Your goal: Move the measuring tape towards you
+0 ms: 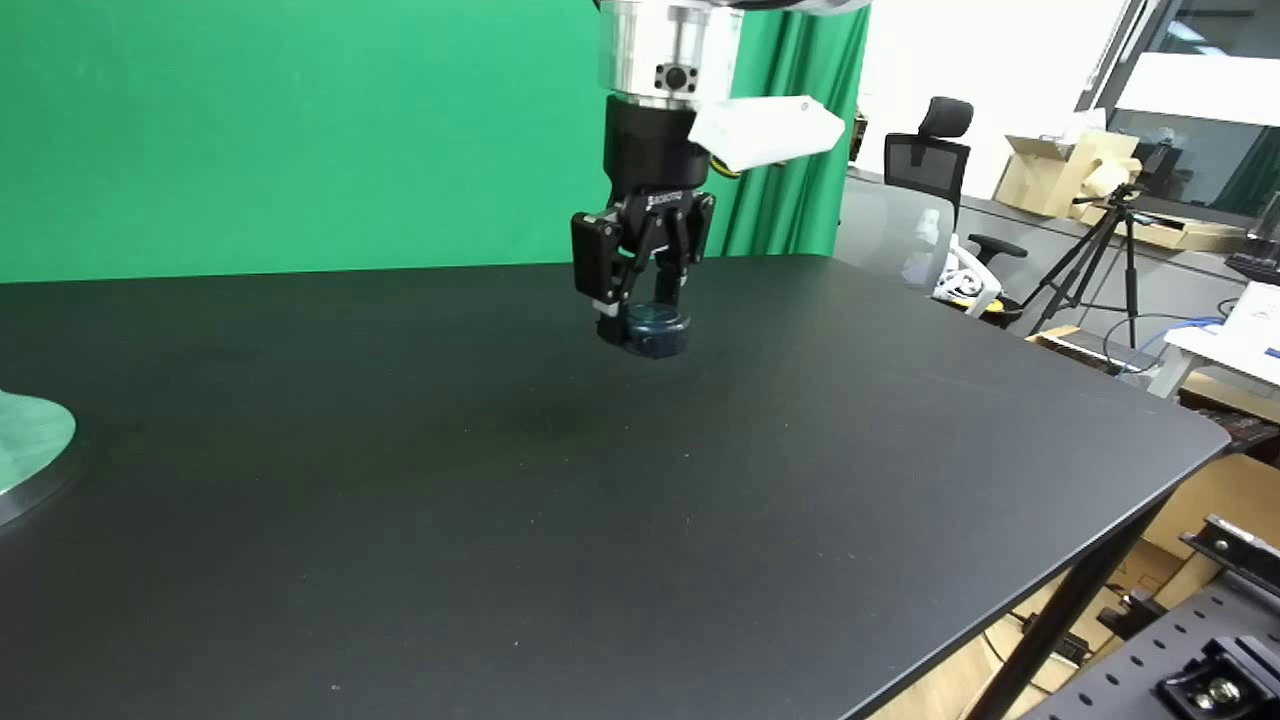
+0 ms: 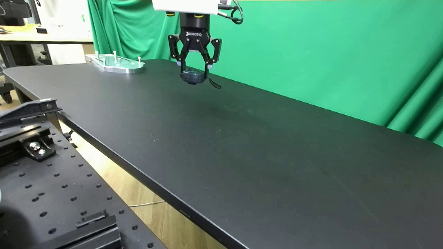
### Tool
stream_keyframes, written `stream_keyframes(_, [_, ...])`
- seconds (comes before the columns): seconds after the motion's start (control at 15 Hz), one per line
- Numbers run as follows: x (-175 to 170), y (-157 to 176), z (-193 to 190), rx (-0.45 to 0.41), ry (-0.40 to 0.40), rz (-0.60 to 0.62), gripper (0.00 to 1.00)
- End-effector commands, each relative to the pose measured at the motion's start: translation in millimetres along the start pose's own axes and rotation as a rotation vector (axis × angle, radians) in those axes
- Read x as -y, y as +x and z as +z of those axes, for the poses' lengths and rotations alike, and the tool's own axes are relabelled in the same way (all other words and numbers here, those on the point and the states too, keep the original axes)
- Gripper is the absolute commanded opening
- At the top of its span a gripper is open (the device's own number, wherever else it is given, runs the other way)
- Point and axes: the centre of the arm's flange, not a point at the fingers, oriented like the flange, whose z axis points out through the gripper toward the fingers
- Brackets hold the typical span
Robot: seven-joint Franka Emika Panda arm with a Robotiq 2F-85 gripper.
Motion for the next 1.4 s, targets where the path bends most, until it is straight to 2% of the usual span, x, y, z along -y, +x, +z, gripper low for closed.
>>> stream_keyframes(0.0, [-10, -42, -19, 0.051, -0.015, 0.111, 0.44])
stream_keyframes(0.33, [-27, -78, 9, 0.09, 0.011, 0.203, 0.44])
stream_keyframes(0.6, [-37, -99, 33, 0.097, 0.0, 0.255, 0.44])
stream_keyframes(1.33, [-50, -121, 67, 0.094, -0.038, 0.327, 0.44])
